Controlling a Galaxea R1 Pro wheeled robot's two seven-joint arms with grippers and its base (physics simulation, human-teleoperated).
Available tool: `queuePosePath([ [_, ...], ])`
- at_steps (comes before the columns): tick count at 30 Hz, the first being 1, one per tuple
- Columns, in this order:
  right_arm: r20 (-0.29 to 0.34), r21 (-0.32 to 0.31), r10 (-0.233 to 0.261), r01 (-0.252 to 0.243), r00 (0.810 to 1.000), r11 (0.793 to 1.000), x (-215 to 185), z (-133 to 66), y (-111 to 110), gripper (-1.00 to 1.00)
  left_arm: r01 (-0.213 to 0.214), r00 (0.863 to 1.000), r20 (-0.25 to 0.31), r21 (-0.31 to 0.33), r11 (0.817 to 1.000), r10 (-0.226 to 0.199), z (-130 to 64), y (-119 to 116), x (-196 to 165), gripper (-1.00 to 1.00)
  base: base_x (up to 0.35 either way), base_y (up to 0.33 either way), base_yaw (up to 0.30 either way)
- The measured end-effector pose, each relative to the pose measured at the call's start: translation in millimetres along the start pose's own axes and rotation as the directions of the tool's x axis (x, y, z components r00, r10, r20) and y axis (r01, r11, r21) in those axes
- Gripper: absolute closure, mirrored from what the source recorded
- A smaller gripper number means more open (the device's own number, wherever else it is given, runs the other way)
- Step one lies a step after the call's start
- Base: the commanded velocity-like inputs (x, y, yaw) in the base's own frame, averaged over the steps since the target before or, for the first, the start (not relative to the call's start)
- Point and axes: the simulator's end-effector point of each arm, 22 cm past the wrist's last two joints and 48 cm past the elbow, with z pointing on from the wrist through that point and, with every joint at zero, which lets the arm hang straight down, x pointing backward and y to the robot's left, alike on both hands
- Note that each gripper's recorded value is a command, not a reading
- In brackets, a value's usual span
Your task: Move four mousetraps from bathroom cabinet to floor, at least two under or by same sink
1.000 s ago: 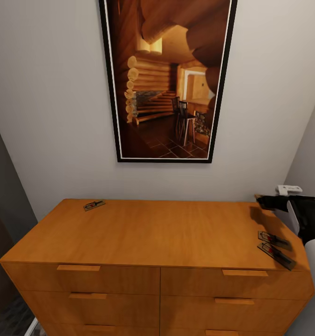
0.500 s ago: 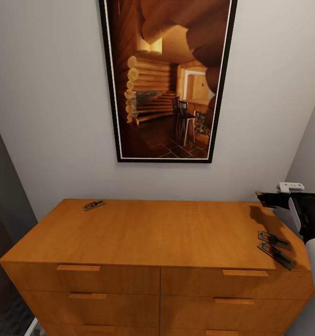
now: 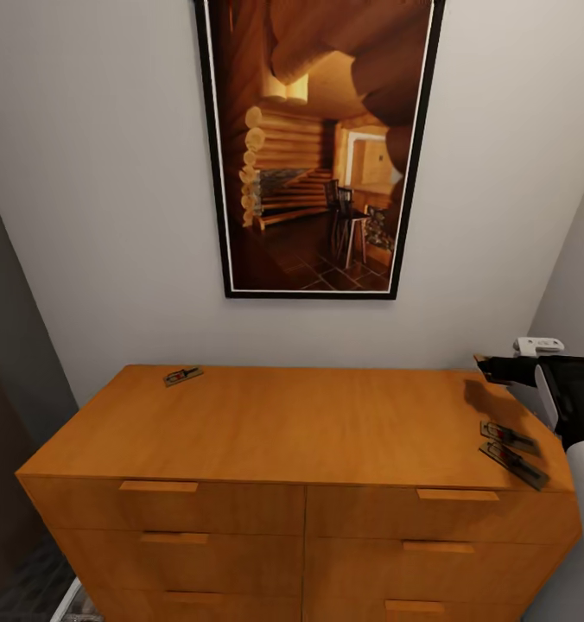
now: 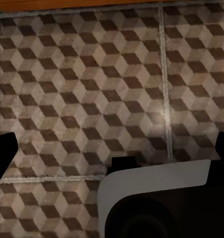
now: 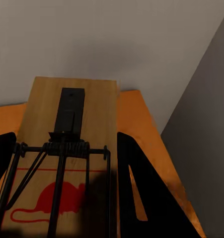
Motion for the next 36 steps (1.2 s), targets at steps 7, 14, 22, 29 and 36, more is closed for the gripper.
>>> queuePosePath([
  [7,0.000,-0.001,0.000,0.000,1.000,1.000,0.2,0.2,0.5,1.00,0.000,1.000,0.000,0.000,1.000,0.000,0.0,0.0,0.0,-1.00,-0.212,0.221,0.000],
  [14,-0.001,0.000,-0.001,0.001,1.000,1.000,0.4,0.3,0.4,1.00,0.000,1.000,0.000,0.000,1.000,0.000,0.0,0.0,0.1,-1.00,-0.217,0.231,0.000],
  [22,-0.002,0.000,-0.001,0.001,1.000,1.000,0.9,0.6,0.4,1.00,0.000,1.000,0.000,0.000,1.000,0.000,0.0,0.0,0.0,-1.00,-0.205,0.236,0.000],
  [29,-0.007,-0.002,-0.001,0.001,1.000,1.000,3.3,1.7,1.5,1.00,0.000,1.000,0.000,0.000,1.000,0.000,0.1,0.0,0.0,-1.00,-0.248,0.192,0.000],
  [36,-0.011,-0.005,0.000,0.000,1.000,1.000,5.4,2.8,3.4,1.00,0.000,1.000,0.000,0.000,1.000,0.000,0.1,0.0,0.0,-1.00,-0.274,0.161,0.000],
])
